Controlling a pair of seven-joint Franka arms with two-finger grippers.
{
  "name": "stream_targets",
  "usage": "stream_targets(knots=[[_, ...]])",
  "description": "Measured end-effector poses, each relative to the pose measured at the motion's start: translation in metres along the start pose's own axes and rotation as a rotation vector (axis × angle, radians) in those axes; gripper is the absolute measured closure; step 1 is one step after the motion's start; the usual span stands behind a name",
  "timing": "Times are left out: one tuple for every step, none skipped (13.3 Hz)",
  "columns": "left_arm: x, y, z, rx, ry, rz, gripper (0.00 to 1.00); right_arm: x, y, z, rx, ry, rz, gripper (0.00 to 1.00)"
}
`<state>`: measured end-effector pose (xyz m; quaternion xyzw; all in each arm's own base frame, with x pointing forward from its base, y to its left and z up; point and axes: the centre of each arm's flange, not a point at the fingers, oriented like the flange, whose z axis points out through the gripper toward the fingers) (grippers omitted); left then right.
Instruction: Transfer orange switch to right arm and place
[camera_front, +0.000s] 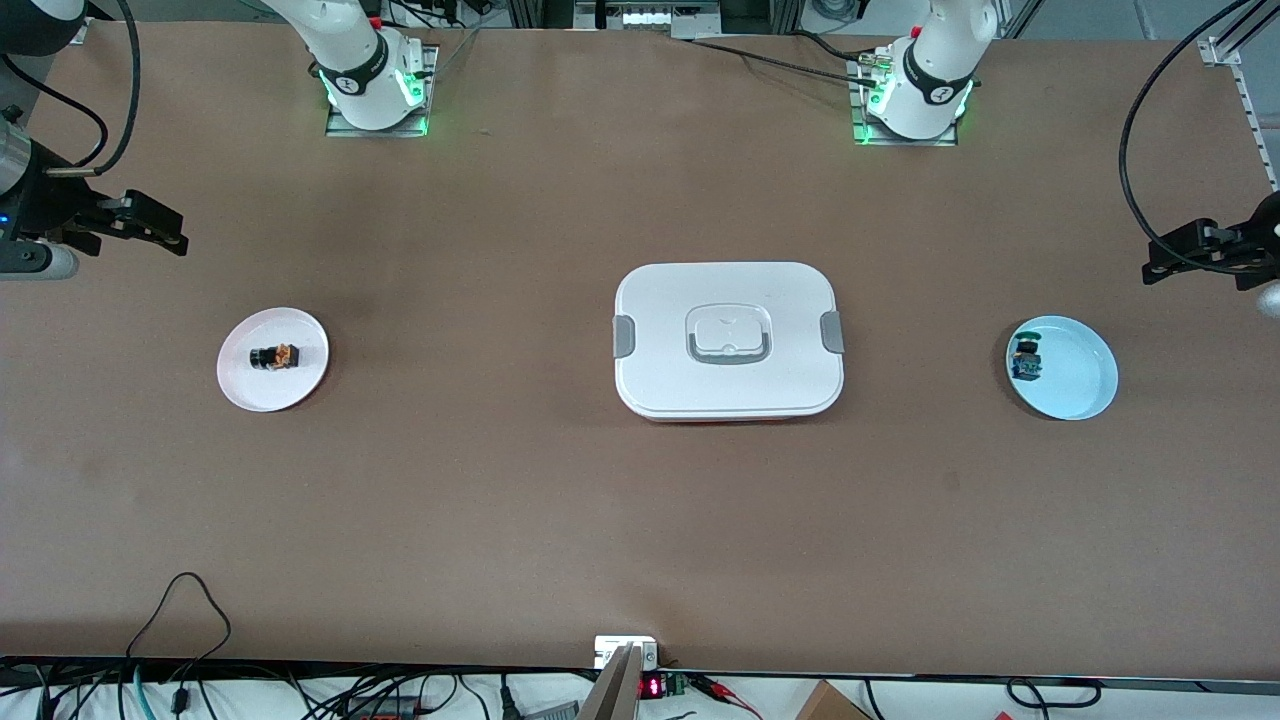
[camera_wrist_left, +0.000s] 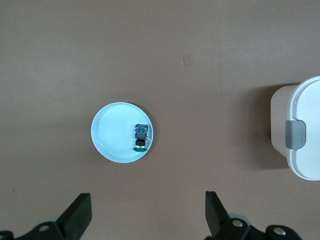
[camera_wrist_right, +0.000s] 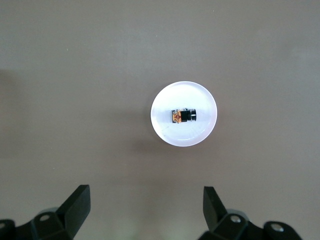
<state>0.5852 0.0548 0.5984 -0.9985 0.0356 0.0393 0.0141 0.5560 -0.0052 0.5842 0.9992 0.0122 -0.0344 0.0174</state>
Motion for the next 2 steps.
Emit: stream_targets(knots=[[0.0, 0.0, 0.0, 0.0, 0.0, 0.0, 0.0, 0.0, 0.0004, 0.0, 0.0, 0.0, 0.001, 0.0], [0.0, -0.0001, 0.0, 0.0, 0.0, 0.0, 0.0, 0.0, 0.0004, -0.0002, 0.0, 0.0, 0.001, 0.0]])
